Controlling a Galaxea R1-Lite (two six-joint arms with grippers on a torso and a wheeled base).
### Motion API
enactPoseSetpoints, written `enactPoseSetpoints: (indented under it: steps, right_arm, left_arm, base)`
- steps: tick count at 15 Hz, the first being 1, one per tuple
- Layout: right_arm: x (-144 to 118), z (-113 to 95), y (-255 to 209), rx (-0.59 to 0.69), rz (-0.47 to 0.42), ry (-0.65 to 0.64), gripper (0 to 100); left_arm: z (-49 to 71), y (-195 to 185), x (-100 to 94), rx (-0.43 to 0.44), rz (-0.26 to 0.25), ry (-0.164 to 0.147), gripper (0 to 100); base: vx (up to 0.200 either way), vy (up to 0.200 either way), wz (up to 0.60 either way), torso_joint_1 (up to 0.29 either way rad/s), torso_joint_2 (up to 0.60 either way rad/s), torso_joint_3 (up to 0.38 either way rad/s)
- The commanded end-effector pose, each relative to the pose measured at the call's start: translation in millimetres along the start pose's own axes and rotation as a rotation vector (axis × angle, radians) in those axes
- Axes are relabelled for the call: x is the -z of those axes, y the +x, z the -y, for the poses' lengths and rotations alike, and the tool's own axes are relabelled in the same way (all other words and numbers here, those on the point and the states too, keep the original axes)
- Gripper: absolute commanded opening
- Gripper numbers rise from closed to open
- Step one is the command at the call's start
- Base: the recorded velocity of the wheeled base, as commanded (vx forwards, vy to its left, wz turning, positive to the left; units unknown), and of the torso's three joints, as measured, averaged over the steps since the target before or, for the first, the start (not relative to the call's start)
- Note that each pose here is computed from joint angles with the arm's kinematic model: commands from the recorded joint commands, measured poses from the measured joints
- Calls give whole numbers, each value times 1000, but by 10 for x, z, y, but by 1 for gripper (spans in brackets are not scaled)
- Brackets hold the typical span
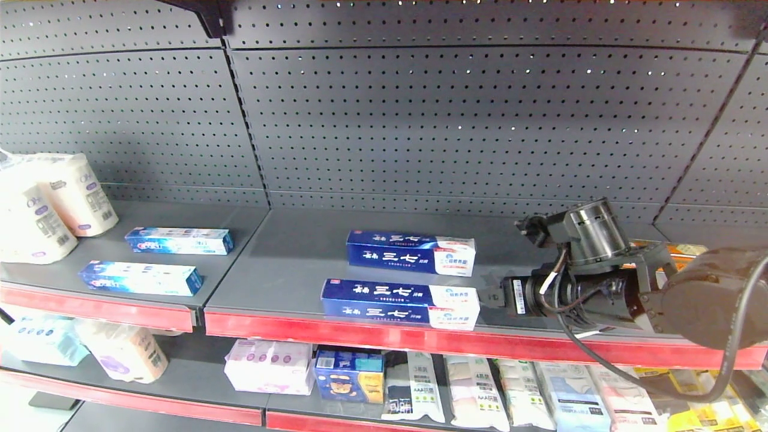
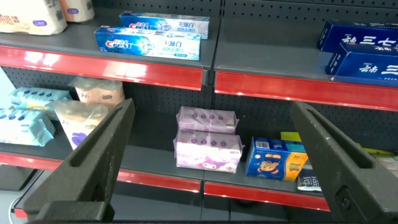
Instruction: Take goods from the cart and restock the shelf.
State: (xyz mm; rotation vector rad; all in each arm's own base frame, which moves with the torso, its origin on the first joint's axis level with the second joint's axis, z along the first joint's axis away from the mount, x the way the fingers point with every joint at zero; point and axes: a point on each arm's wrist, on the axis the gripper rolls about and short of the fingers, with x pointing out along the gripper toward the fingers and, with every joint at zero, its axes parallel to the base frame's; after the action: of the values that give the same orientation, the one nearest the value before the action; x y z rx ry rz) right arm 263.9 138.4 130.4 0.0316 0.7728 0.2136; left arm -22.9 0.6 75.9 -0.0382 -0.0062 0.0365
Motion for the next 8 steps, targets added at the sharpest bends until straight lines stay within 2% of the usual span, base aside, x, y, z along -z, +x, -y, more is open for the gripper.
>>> enactPoseSetpoints:
  steps: [1,4,8]
  right_arm:
    - [-5,3,14,2,-1,10,100]
    - [-63,107,12,24,14,28,100]
    - [-129,121,-93,19,56,42,100]
  left_arm:
    - [0,1,-1,-2,-1,0,100]
    - [0,1,-1,0,-1,0,100]
    - [0,1,-1,-2,-1,0,100]
  base:
    - [0,0,0,0,0,0]
    - [0,0,0,0,0,0]
    - [0,0,0,0,0,0]
